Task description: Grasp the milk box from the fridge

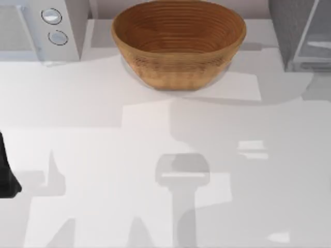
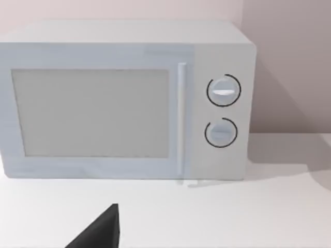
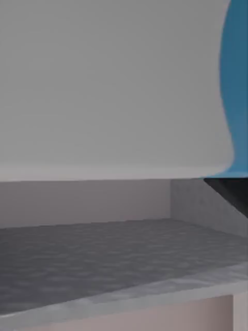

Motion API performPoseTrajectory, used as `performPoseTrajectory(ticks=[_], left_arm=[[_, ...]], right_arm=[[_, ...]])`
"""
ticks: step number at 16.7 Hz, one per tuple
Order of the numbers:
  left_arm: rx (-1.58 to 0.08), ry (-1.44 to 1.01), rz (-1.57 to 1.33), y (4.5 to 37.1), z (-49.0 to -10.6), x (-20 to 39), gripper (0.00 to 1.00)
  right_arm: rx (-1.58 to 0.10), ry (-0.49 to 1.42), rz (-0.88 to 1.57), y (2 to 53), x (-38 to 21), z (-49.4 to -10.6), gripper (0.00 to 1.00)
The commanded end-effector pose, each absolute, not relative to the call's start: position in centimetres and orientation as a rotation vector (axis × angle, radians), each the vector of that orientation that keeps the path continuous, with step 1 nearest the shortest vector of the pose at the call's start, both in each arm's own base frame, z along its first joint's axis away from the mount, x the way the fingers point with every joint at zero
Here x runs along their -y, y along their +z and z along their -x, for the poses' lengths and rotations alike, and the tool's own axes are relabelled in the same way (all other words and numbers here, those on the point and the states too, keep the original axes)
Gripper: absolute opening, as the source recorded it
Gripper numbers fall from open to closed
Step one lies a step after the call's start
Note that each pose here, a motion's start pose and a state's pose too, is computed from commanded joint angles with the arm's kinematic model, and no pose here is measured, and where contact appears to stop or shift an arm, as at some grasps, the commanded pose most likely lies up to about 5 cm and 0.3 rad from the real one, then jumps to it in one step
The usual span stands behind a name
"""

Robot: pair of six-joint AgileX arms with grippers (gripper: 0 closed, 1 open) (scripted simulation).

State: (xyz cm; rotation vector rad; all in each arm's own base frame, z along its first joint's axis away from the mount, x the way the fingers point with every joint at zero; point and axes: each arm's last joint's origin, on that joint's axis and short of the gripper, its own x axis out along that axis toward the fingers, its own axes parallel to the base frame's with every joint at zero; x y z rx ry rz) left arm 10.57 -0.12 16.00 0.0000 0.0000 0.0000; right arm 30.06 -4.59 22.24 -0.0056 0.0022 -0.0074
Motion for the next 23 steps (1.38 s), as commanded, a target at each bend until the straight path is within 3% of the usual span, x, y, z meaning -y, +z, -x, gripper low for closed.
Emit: performPoseTrajectory(ticks=[5,11,17,23], left_arm=[[0.0,0.0,0.0,16.0,-10.6,0.1,1.0],[0.0,0.0,0.0,16.0,-10.6,0.1,1.0],[0.0,0.0,0.0,16.0,-10.6,0.1,1.0],[0.0,0.0,0.0,16.0,-10.6,0.1,1.0]], right_arm=[[0.014,-0.009,0.007,24.3,2.2,-21.0,0.0],[0.022,-0.006,0.001,20.3,0.6,-12.7,0.0],[0.002,0.0,0.0,16.3,0.1,-10.6,0.0],[-0.001,-0.002,-0.002,16.0,0.1,-10.6,0.0]])
